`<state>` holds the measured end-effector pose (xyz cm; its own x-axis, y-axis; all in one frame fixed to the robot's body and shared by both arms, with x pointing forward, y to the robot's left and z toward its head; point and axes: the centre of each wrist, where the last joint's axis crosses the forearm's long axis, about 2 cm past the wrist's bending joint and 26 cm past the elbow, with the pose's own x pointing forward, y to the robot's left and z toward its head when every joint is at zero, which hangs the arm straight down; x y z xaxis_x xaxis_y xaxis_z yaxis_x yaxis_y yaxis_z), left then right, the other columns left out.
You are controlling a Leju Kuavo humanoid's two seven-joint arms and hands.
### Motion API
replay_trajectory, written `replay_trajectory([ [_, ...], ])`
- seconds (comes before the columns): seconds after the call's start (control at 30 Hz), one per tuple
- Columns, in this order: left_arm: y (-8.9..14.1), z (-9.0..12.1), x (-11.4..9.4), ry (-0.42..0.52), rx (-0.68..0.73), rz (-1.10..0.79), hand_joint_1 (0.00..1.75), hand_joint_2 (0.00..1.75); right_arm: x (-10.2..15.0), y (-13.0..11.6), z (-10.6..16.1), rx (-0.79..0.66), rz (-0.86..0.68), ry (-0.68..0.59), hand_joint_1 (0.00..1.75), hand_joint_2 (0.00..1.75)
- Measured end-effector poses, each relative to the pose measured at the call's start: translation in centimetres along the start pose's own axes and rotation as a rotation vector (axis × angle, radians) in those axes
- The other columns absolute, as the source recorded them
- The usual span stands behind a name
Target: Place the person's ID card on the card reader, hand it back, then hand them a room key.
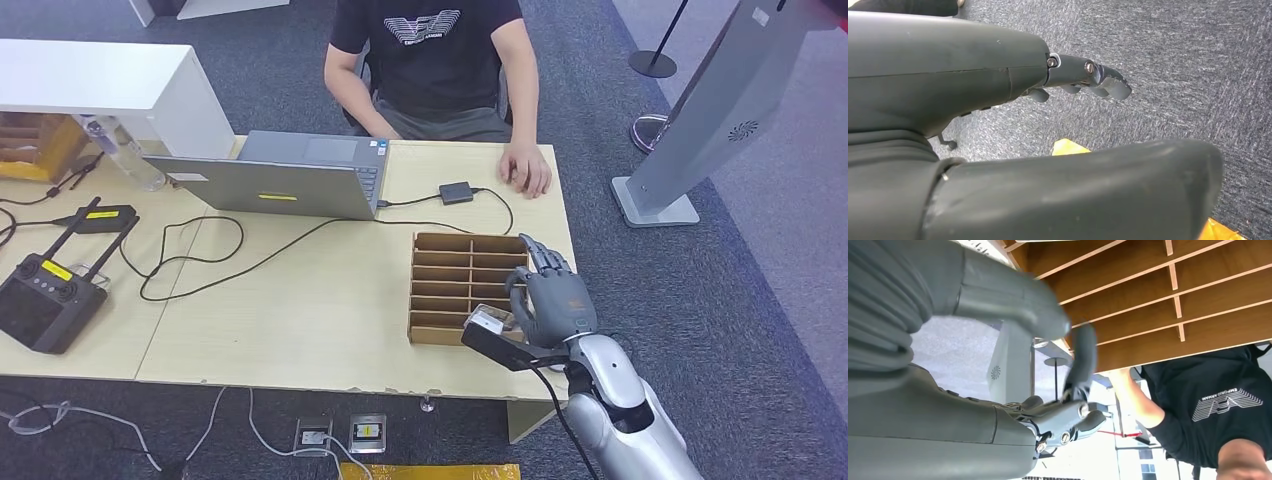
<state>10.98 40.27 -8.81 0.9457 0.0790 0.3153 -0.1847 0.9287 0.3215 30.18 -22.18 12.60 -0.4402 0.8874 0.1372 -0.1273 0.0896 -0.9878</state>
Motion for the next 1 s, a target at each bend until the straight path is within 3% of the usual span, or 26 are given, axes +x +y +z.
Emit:
replay_trajectory([
  [0.1,0.0,0.0,0.0,0.000,0.000,0.001,0.00,0.00,-0.1,0.0,0.1,0.016,-0.030,0.018,0.00,0.00],
  [0.23,0.1,0.0,0.0,-0.001,-0.001,0.000,0.00,0.00,0.0,-0.7,0.4,0.092,-0.080,0.047,0.00,1.75],
  [0.37,0.5,-0.1,0.0,-0.008,0.001,-0.004,0.00,0.00,-0.3,-2.3,0.9,0.208,-0.092,0.021,0.00,1.75],
  [0.43,0.6,-0.1,0.0,-0.012,0.000,-0.006,0.00,0.00,-0.6,-3.7,1.4,0.259,-0.083,-0.004,0.00,0.87],
  [0.5,0.7,-0.1,0.0,-0.017,0.000,-0.008,0.00,0.00,-0.9,-5.4,1.8,0.286,-0.072,-0.033,0.00,0.87],
  [0.57,0.8,-0.1,0.0,-0.023,0.001,-0.009,0.00,0.00,-1.2,-7.6,2.2,0.277,-0.057,-0.062,0.00,1.75],
  [0.8,2.1,-0.3,0.1,-0.052,-0.005,-0.059,0.00,0.00,-2.5,-14.9,4.1,0.174,-0.001,-0.168,0.00,1.75],
  [1.0,3.3,-0.5,0.3,-0.060,0.011,-0.083,0.00,0.00,-3.3,-18.3,5.9,0.126,0.031,-0.195,0.00,1.75],
])
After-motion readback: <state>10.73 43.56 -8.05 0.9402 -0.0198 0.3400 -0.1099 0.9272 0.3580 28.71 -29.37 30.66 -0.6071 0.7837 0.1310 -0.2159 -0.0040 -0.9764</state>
